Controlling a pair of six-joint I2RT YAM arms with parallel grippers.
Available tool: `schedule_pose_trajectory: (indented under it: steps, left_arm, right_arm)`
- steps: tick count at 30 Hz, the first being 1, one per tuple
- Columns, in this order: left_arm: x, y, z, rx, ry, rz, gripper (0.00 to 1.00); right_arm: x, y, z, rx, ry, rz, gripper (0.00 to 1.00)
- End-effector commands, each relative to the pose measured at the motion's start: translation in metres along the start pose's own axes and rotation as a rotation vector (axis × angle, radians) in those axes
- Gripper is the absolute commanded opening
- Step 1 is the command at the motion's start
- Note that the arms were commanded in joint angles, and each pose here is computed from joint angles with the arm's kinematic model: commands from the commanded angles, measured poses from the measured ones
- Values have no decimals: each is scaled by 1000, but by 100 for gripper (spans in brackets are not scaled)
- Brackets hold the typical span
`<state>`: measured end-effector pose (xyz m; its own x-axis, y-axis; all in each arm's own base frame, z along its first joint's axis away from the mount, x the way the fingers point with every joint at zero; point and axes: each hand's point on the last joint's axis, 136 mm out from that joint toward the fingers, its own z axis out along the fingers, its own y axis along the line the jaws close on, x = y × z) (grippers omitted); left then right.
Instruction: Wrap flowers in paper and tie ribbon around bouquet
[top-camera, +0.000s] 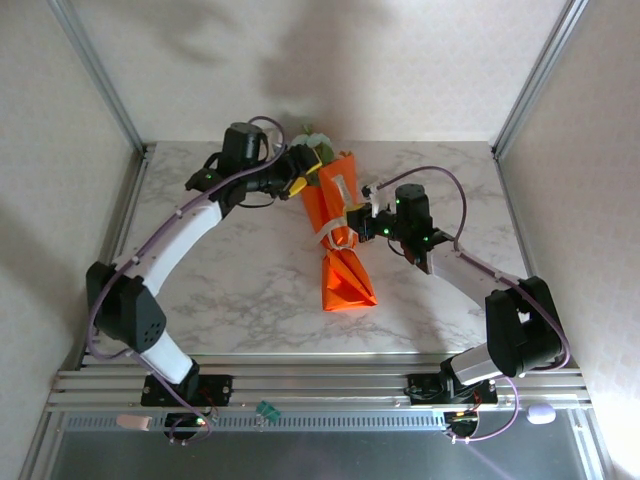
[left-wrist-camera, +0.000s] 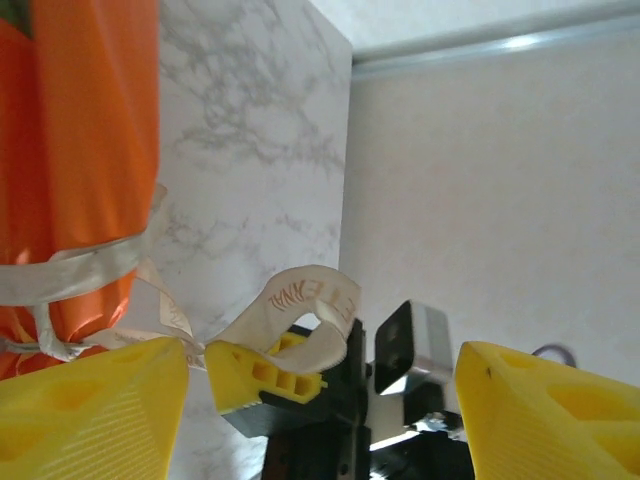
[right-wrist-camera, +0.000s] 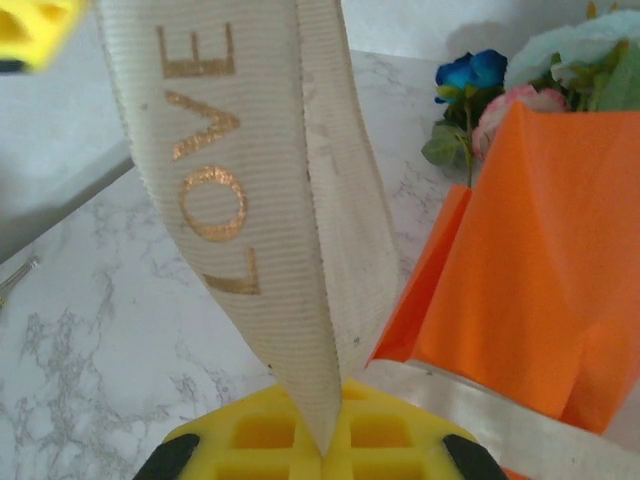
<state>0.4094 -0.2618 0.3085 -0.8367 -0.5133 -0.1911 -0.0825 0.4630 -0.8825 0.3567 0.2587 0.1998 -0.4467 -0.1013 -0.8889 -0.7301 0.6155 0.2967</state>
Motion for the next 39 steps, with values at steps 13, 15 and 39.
schedule_pose_trajectory:
  steps: [13,15,39]
  left_arm:
    - [80,84,57,-104,-116,-935,48]
    - [77,93,67,-112,-143,-995,48]
    - [75,135,140,-323,-139,-1129,47]
  right_arm:
    - [18,-2,-22,128,57,147,0]
    - [22,0,-24,132,66,150,0]
    - [32,11,-36,130,79,128,0]
